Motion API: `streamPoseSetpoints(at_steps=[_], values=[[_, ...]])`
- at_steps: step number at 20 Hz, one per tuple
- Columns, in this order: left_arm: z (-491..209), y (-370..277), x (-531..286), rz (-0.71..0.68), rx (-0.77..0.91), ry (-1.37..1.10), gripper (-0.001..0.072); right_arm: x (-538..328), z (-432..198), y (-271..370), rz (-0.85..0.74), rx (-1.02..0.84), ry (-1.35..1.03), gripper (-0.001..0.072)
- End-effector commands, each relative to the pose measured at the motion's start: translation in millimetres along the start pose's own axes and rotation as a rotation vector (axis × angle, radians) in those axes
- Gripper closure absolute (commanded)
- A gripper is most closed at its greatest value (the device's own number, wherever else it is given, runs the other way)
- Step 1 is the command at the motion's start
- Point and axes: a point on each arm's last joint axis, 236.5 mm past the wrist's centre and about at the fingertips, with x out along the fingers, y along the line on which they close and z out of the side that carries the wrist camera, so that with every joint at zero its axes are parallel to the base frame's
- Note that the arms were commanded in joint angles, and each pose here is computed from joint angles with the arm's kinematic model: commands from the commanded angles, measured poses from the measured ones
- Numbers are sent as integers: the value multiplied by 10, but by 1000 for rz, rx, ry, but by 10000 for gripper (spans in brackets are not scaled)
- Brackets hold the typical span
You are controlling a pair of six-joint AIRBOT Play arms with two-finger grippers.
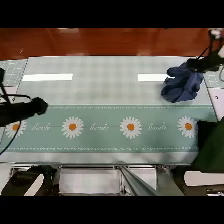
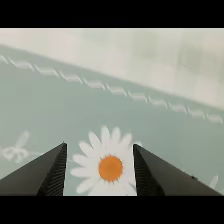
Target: Fold the shirts.
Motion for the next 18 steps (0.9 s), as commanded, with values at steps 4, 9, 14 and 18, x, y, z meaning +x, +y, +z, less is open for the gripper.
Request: streamPoseSetpoints(at_steps=[4,9,14,18], values=[[500,314,-532,55,-70,-202,199,-2176,609,342,104,-43,-415,678],[329,-173,-516,-146,-5,-135,199,-3940,746,702,223,-111,-734,678],[213,-383,-490,-232,-9,-93,199,-5054,624,1097,378,-189,-932,678],[107,-588,-514,-289,36,-63,200,-4912,262,1462,538,-264,-777,678]])
